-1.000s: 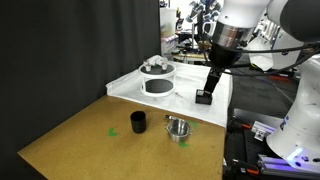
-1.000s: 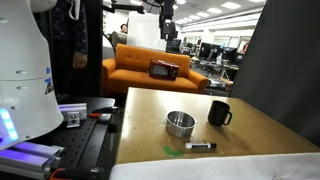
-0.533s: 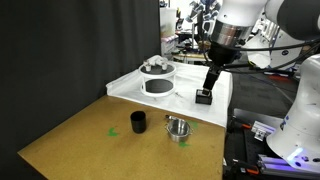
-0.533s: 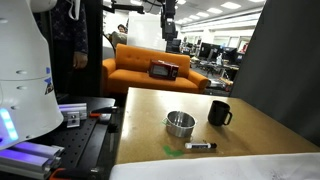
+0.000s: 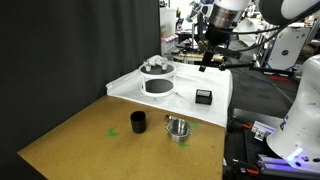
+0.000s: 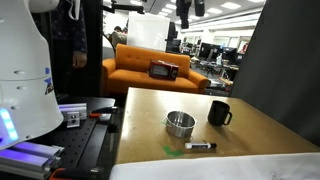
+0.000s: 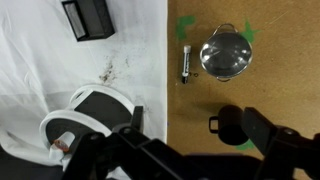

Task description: Turn the circular rack anti clockwise

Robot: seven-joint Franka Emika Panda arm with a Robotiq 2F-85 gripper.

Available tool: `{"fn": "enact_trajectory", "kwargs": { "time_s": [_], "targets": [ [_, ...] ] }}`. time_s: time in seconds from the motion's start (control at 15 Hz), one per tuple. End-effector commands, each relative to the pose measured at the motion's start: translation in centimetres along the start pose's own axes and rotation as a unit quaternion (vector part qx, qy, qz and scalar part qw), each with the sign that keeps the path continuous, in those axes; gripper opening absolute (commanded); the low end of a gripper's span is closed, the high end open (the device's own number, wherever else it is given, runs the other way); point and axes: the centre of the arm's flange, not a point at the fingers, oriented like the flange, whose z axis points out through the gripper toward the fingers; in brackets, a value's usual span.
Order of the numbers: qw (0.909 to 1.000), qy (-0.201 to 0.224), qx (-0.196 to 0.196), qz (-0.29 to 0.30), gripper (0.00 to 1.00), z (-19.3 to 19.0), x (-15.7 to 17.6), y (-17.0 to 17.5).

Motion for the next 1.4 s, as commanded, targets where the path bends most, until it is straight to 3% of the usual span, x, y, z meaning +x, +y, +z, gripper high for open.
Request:
{"fn": "enact_trajectory", "kwargs": {
  "time_s": [0.0, 0.27, 0.47, 0.53, 1.0, 1.13, 1.33],
  "targets": [
    [0.995, 0.037, -0.011, -0.092, 1.0, -0.6, 1.7, 4.5],
    [0.9795, 0.037, -0.017, -0.197, 1.0, -0.7, 2.9, 9.8],
    [0.9616, 0.028, -0.017, -0.272, 1.0, -0.1, 4.4, 13.3],
    [0.974, 0.031, -0.011, -0.224, 1.0, -0.4, 2.4, 12.1],
    [0.9734, 0.03, -0.01, -0.227, 1.0, -0.3, 2.6, 12.0],
    [0.9687, 0.033, -0.011, -0.246, 1.0, 0.2, 3.5, 12.7],
    [0.9494, 0.047, 0.001, -0.311, 1.0, 0.9, 5.8, 14.4]
  ]
}}
